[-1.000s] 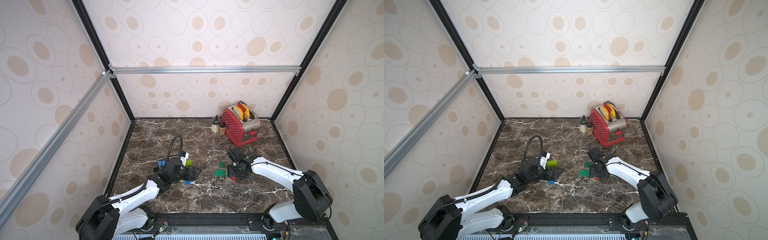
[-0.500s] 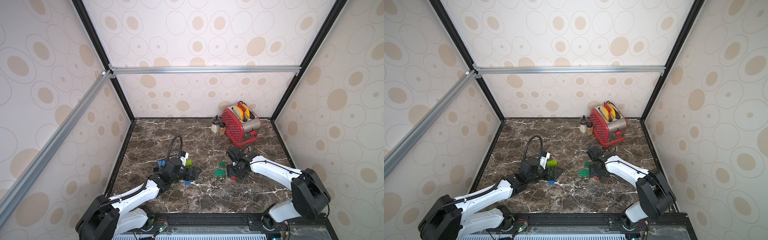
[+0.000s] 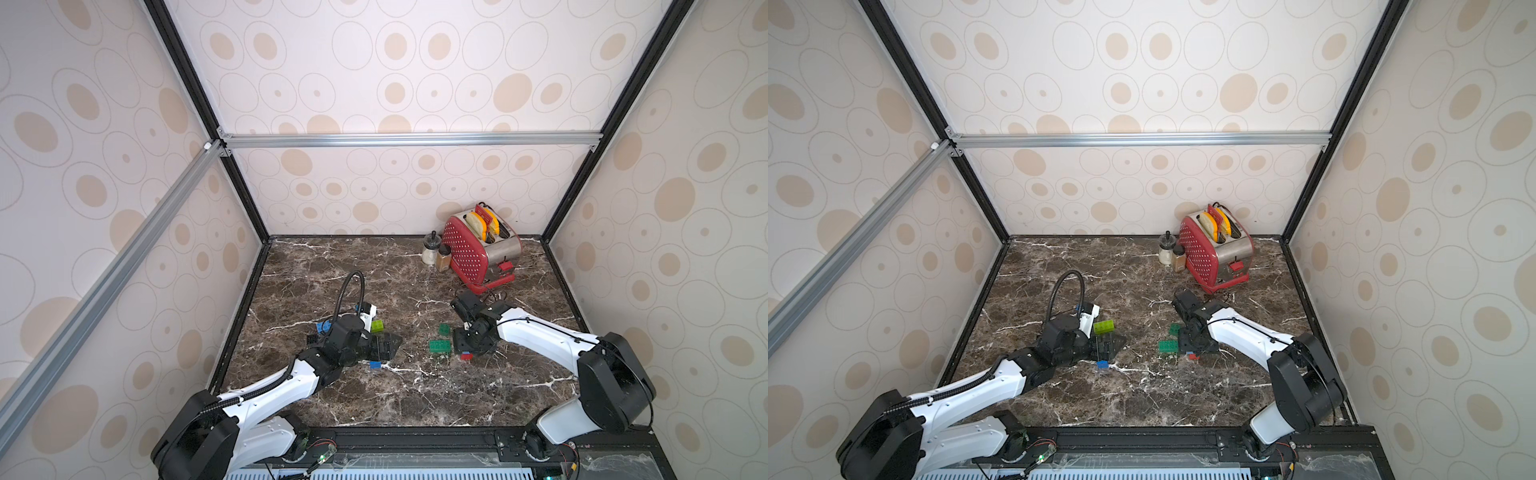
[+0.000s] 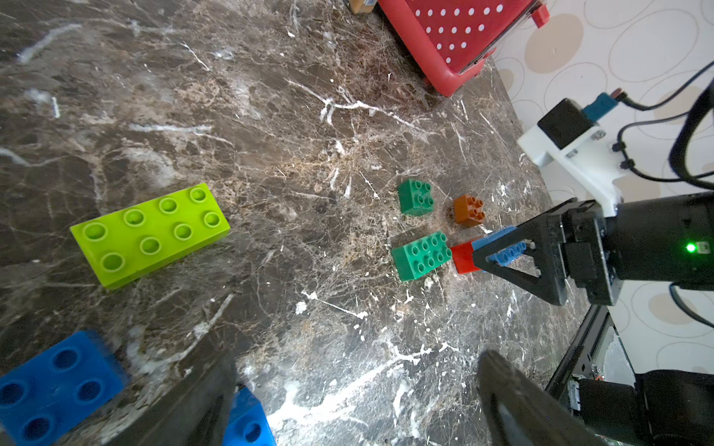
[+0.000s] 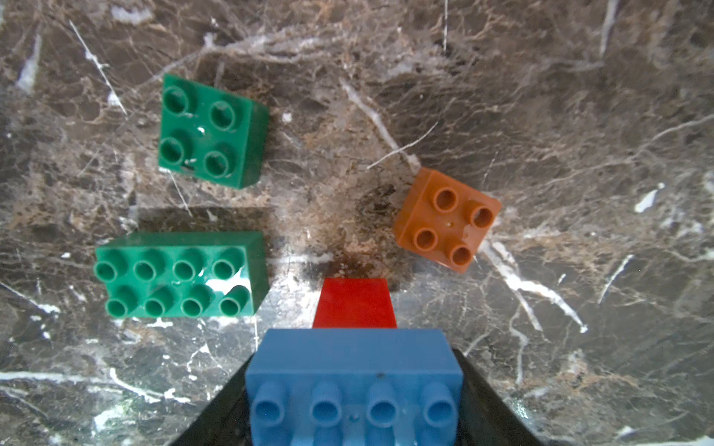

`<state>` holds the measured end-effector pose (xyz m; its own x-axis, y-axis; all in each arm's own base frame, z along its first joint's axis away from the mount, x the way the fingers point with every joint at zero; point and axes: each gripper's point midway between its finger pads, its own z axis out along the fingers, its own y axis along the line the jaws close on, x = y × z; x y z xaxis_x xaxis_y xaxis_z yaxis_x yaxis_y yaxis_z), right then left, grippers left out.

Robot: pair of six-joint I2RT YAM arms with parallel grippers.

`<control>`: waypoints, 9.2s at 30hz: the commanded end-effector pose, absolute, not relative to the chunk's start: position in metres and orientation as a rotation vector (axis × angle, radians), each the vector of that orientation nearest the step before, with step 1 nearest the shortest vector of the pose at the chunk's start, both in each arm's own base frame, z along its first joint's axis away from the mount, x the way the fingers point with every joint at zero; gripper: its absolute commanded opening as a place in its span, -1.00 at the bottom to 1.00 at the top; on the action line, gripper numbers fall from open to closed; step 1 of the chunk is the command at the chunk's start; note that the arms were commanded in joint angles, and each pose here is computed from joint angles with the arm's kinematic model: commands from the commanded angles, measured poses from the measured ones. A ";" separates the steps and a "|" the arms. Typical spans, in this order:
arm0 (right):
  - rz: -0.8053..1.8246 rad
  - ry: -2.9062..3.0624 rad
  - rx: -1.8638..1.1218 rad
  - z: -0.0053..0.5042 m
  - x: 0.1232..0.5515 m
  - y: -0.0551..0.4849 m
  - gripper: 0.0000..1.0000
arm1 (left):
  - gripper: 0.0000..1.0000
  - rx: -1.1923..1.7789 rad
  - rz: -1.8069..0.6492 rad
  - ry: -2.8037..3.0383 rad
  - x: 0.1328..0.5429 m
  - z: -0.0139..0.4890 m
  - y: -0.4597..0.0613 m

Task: Assemble the letter f with lego
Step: Adjust the lego brick at the center of the board, then pick up the lego brick from the center of the board, then assemble the lego brick with the lego brick.

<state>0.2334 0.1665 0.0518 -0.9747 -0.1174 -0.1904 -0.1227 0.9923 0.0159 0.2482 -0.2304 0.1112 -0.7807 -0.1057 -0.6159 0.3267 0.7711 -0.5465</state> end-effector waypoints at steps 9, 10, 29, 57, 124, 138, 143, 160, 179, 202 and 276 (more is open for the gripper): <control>-0.015 2.970 -0.266 0.058 0.235 0.168 0.37 | 0.98 0.137 -0.862 2.249 0.261 0.147 -0.230; -0.010 2.969 -0.274 0.059 0.236 0.170 0.37 | 0.98 0.123 -0.863 2.263 0.262 0.148 -0.231; 0.051 2.929 -0.274 0.066 0.292 0.174 0.37 | 0.98 0.146 -0.892 2.415 0.229 0.192 -0.223; 0.087 2.930 -0.263 0.061 0.301 0.178 0.57 | 0.98 0.150 -0.842 2.472 0.232 0.180 -0.223; 0.254 2.968 0.173 0.009 0.300 0.079 0.69 | 0.98 0.241 -0.817 2.573 0.233 0.168 -0.234; 0.180 2.993 0.064 0.017 0.264 0.089 0.69 | 0.98 0.229 -0.820 2.549 0.233 0.171 -0.232; 0.170 2.999 -0.014 0.018 0.246 0.105 0.69 | 0.98 0.230 -0.819 2.547 0.232 0.172 -0.231; 0.360 2.947 -0.171 0.063 0.228 0.140 0.65 | 0.98 0.215 -0.794 2.572 0.233 0.166 -0.229; 0.285 3.004 0.084 0.038 0.209 0.155 0.56 | 0.98 0.120 -0.721 2.607 0.233 0.157 -0.216; 0.170 3.003 0.120 0.020 0.215 0.163 0.19 | 0.98 0.096 -0.752 2.621 0.226 0.155 -0.213; 0.173 2.863 -0.402 0.113 0.284 0.180 -0.30 | -0.04 0.090 -1.414 2.464 0.311 0.126 -0.398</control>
<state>0.2783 0.1788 0.1092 -0.9382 -0.2404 -0.2490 -0.2678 0.9600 0.0819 0.3031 -0.3816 0.1071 -0.9585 -0.0928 -0.2694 0.1701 0.5722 -0.8023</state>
